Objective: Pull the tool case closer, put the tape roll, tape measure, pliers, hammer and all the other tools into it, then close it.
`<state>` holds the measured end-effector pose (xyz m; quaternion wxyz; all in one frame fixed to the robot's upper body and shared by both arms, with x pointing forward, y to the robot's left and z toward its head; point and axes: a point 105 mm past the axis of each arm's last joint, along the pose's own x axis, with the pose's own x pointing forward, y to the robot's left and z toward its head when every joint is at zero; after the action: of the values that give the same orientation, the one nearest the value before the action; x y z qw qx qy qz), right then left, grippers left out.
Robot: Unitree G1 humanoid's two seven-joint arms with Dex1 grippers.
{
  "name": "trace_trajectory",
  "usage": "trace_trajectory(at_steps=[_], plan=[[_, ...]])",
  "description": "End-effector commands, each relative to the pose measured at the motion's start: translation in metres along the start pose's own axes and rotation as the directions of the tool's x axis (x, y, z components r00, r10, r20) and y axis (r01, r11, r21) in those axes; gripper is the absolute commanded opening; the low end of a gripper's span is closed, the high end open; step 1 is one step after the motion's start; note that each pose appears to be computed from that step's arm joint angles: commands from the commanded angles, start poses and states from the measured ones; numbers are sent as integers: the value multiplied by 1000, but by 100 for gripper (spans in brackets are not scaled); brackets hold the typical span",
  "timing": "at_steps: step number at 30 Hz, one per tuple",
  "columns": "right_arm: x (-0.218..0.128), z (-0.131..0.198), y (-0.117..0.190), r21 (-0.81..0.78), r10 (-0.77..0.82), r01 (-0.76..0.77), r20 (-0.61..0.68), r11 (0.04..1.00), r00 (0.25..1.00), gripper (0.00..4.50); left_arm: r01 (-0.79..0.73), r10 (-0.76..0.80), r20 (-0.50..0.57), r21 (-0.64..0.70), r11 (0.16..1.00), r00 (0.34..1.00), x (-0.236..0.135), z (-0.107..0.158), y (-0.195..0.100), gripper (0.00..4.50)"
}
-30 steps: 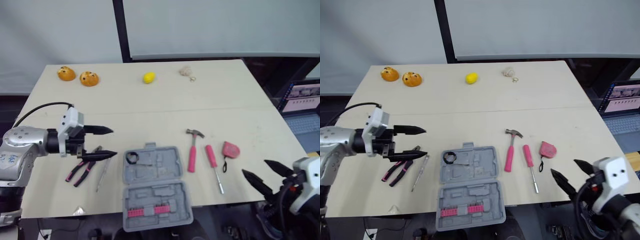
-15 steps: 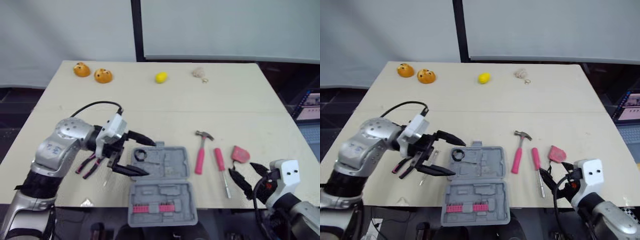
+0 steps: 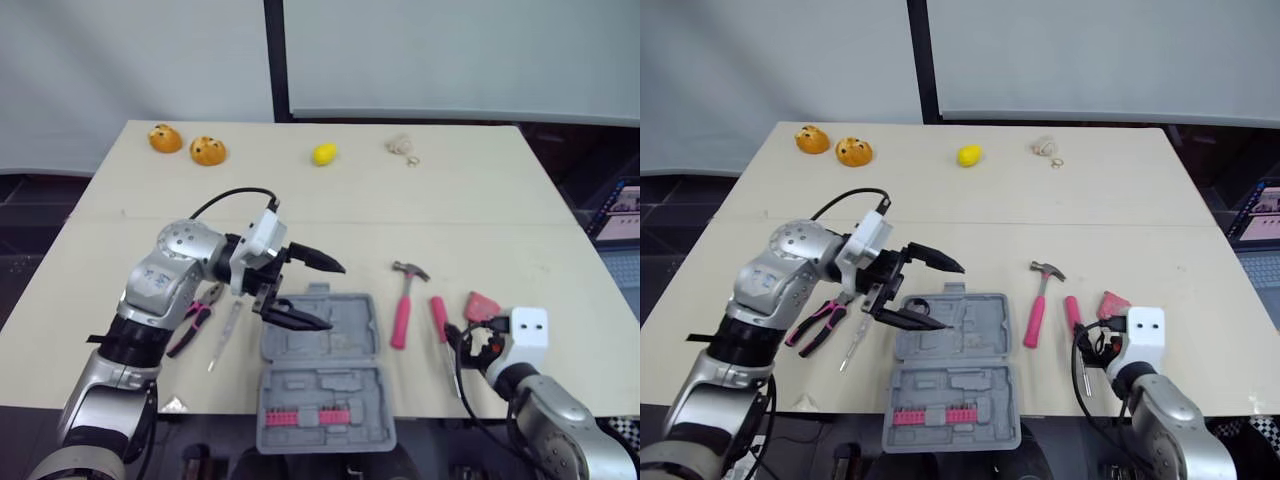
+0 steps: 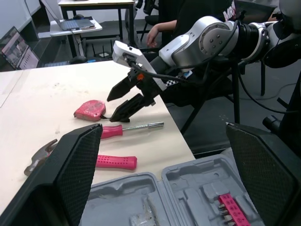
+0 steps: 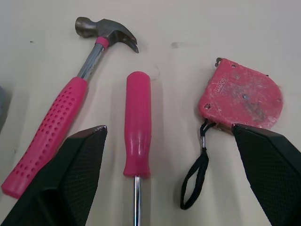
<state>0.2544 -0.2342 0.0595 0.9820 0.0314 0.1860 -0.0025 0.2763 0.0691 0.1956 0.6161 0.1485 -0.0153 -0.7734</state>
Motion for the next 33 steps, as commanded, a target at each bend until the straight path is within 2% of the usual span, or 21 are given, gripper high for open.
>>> trace_trajectory(at_steps=[1, 3, 5, 7, 33], plan=[[2, 2, -5, 1, -36, 36, 22, 999, 999, 450, -1, 1, 3, 50, 999, 1000, 1, 9, 3, 448], [3, 0, -7, 12, -54, 54, 19, 998, 998, 450, -4, 4, 4, 53, 999, 1000, 1, 9, 4, 448], [4, -2, -11, 17, -77, 76, 15, 997, 997, 395, -7, 6, 3, 55, 998, 1000, 1, 9, 4, 450], [3, -3, -12, 20, -78, 78, 12, 997, 997, 316, -11, 11, 2, 57, 998, 1000, 0, 9, 4, 450], [26, -19, -17, 37, -107, 109, -36, 993, 994, 316, -31, 32, -11, 79, 996, 999, -3, 7, 7, 450]])
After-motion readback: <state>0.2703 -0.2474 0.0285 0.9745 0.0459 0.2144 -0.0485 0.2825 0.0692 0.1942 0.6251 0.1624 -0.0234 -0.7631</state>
